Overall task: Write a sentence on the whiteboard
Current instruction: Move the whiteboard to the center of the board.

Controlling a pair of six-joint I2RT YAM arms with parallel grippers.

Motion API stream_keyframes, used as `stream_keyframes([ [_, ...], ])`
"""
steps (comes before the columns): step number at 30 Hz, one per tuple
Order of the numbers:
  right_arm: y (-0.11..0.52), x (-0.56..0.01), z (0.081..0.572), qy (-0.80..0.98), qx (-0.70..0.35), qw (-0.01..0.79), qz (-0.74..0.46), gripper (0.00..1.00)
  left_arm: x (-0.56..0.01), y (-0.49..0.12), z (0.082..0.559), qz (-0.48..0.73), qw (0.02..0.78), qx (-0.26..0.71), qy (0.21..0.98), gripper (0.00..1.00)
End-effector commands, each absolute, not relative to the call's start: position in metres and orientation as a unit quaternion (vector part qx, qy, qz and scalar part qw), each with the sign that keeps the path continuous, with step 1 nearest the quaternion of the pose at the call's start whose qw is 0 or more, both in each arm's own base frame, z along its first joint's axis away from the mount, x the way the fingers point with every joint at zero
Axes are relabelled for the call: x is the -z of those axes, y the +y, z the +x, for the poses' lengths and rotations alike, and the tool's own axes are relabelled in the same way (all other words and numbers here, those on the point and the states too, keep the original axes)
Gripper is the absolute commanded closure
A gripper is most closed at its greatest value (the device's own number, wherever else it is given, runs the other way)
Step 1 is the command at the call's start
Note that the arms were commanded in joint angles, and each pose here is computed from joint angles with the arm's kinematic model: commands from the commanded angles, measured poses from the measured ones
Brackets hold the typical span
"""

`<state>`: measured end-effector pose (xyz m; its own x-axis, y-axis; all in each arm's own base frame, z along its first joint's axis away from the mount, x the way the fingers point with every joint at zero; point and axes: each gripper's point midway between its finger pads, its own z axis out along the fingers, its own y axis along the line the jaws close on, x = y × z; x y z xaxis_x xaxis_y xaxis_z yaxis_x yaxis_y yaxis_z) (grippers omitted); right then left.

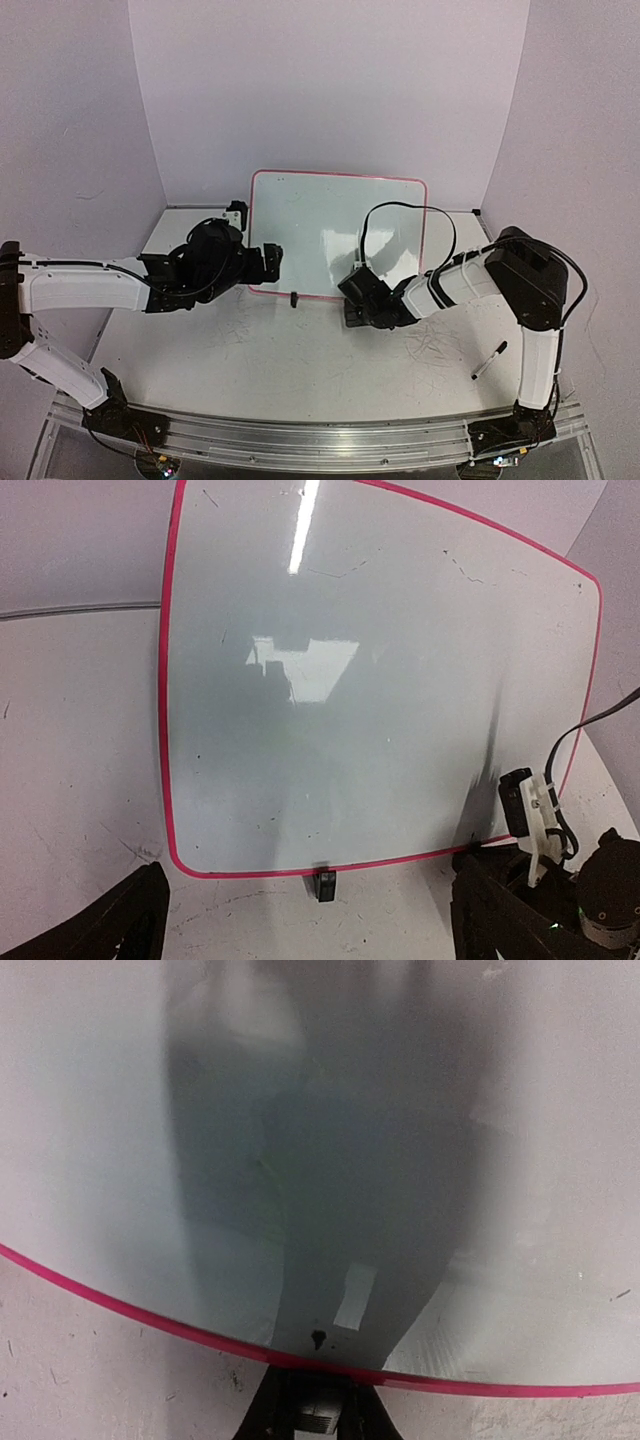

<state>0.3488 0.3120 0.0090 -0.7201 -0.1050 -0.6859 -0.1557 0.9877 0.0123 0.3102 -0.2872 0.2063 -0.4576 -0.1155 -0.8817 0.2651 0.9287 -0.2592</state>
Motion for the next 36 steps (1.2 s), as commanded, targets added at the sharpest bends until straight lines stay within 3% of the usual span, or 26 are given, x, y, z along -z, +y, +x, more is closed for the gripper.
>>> stream_keyframes([
  [1,0.321,-0.024,0.354,0.91,-0.069,0.391,-0.12,0.98,-0.252,-0.291,0.321,0.017,0.558,0.204,0.804,0.0],
  [12,0.3,-0.011,0.327,0.904,-0.054,0.379,-0.189,1.0,-0.289,-0.306,0.326,0.029,0.576,0.23,0.784,0.01],
  [18,0.308,-0.016,0.308,0.874,-0.096,0.39,-0.274,1.0,-0.304,-0.312,0.321,0.047,0.579,0.256,0.773,0.0],
  [30,0.29,-0.014,0.304,0.877,-0.076,0.398,-0.259,1.0,-0.33,-0.321,0.301,0.094,0.583,0.311,0.745,0.01],
  [32,0.29,-0.019,0.303,0.879,-0.077,0.398,-0.25,0.88,-0.34,-0.325,0.297,0.108,0.586,0.325,0.735,0.01],
  [36,0.283,-0.041,0.297,0.888,-0.07,0.397,-0.22,0.54,-0.353,-0.336,0.289,0.143,0.586,0.343,0.72,0.01],
])
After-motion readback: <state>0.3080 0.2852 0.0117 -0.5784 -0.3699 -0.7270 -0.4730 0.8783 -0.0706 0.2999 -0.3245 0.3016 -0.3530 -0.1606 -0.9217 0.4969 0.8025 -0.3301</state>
